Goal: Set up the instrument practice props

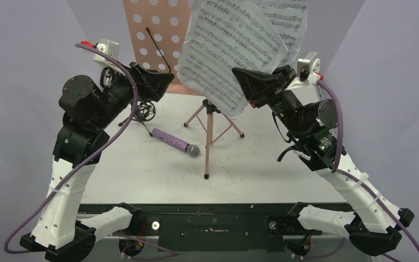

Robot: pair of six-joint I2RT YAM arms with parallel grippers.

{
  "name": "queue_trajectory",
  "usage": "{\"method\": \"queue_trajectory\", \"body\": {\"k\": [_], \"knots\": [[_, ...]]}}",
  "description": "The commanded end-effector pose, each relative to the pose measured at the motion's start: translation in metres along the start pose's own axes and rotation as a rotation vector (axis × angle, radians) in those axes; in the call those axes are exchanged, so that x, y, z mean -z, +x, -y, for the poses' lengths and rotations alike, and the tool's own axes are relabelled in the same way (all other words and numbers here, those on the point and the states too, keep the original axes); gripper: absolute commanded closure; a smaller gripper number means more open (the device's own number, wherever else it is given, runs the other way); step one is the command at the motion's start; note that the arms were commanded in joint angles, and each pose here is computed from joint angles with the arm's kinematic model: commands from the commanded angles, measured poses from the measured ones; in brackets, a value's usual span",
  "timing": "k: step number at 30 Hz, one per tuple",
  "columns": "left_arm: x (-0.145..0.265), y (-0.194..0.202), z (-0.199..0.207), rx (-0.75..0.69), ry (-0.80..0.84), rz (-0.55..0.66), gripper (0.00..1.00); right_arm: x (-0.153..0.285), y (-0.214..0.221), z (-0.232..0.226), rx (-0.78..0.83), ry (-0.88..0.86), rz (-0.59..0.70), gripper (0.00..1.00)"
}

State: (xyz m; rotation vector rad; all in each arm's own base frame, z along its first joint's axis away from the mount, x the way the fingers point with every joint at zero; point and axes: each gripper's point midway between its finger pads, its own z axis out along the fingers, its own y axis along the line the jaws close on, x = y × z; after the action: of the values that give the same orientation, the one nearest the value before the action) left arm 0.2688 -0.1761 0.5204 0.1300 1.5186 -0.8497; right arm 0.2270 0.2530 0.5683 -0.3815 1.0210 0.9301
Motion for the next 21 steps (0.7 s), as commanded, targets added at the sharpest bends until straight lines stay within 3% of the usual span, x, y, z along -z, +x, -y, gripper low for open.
{"method": "queue_trajectory", "body": {"k": [1, 13, 21], "knots": [[-0.006, -0.021, 0.013, 0.031, 0.08, 0.064, 0.41, -0.012, -0.022, 0.0, 0.032, 0.003, 0.066, 0.95], [-0.027, -0.022, 0.008, 0.084, 0.129, 0.076, 0.56, -0.03, -0.013, 0.001, 0.036, -0.006, 0.045, 0.95], [-0.027, -0.021, 0.011, 0.104, 0.157, 0.094, 0.73, -0.042, -0.01, 0.002, 0.048, -0.014, 0.034, 0.95]]}}
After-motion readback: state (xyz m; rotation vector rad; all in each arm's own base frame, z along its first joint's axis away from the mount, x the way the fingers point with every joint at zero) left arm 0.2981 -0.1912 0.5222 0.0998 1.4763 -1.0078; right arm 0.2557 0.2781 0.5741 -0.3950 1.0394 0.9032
